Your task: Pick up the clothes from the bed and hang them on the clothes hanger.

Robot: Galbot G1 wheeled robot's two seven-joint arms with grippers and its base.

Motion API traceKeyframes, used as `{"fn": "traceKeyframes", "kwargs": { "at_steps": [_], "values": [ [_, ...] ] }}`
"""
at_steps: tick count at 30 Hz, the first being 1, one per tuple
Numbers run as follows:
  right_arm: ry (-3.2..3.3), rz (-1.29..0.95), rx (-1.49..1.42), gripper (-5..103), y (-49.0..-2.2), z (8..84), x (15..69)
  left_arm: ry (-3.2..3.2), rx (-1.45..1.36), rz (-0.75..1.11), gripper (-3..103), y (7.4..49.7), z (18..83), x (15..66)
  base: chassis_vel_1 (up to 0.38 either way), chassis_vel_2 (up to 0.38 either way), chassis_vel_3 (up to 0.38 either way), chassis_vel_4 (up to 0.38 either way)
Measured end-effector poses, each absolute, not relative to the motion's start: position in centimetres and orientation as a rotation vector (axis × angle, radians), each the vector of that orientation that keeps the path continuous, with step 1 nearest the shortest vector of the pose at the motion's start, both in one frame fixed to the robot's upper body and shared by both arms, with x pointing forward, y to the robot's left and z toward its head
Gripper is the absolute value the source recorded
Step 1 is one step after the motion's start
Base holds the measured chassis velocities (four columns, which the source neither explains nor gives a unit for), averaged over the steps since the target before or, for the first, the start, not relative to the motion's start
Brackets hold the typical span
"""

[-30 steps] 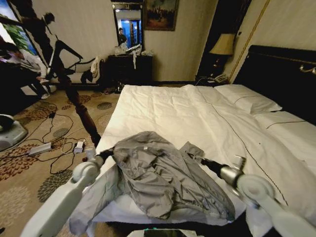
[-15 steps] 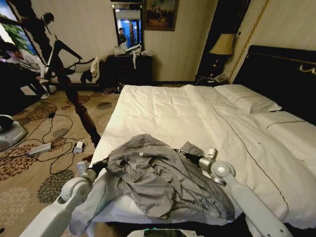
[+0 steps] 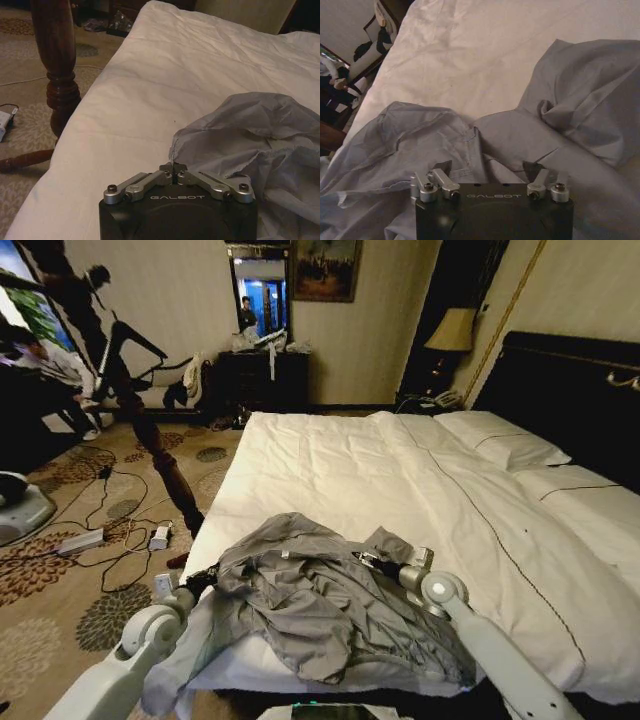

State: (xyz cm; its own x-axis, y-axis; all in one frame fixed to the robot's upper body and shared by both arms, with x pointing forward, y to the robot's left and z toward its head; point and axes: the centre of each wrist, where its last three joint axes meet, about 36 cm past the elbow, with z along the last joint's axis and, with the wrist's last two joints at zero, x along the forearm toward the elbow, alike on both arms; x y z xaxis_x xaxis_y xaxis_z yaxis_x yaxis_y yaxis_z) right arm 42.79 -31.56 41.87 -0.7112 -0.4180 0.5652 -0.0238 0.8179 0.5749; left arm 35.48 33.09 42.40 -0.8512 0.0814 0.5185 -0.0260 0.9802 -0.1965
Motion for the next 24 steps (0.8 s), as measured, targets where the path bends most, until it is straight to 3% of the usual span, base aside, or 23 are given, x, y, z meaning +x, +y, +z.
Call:
{"fn": "traceKeyframes", "kwargs": {
  "at_steps": [2,3,5,7,10,15,18,24],
  "values": [
    [-2.278,-0.710,0.325,76,-31.5,41.9,42.8,-2.576,-0.039,0.266,0,33.1,42.4,35.5,0.000,0.000,0.000,0.000],
    [-2.275,-0.711,0.334,65,-31.3,41.9,42.8,-2.579,-0.040,0.275,0,33.0,42.2,35.4,0.000,0.000,0.000,0.000],
    [-2.276,-0.693,0.342,59,-30.9,41.6,42.7,-2.573,-0.041,0.286,0,32.8,42.0,35.3,0.000,0.000,0.000,0.000],
    [-2.275,-0.687,0.343,59,-30.8,41.4,42.7,-2.570,-0.041,0.289,0,32.7,41.9,35.2,0.000,0.000,0.000,0.000],
    [-2.266,-0.673,0.352,42,-30.6,40.9,42.4,-2.563,-0.036,0.296,0,32.5,41.5,35.0,0.000,0.000,0.000,0.000],
    [-2.265,-0.674,0.355,27,-30.5,40.9,42.1,-2.564,-0.032,0.296,0,32.5,41.6,35.0,0.000,0.000,0.000,0.000],
    [-2.289,-0.674,0.348,10,-30.3,40.9,41.7,-2.569,-0.034,0.297,0,32.5,41.8,35.1,0.000,0.000,0.000,0.000],
    [-2.316,-0.660,0.338,1,-30.0,40.8,40.9,-2.576,-0.047,0.295,0,32.3,42.1,35.3,0.000,0.000,0.000,0.000]
  ]
}}
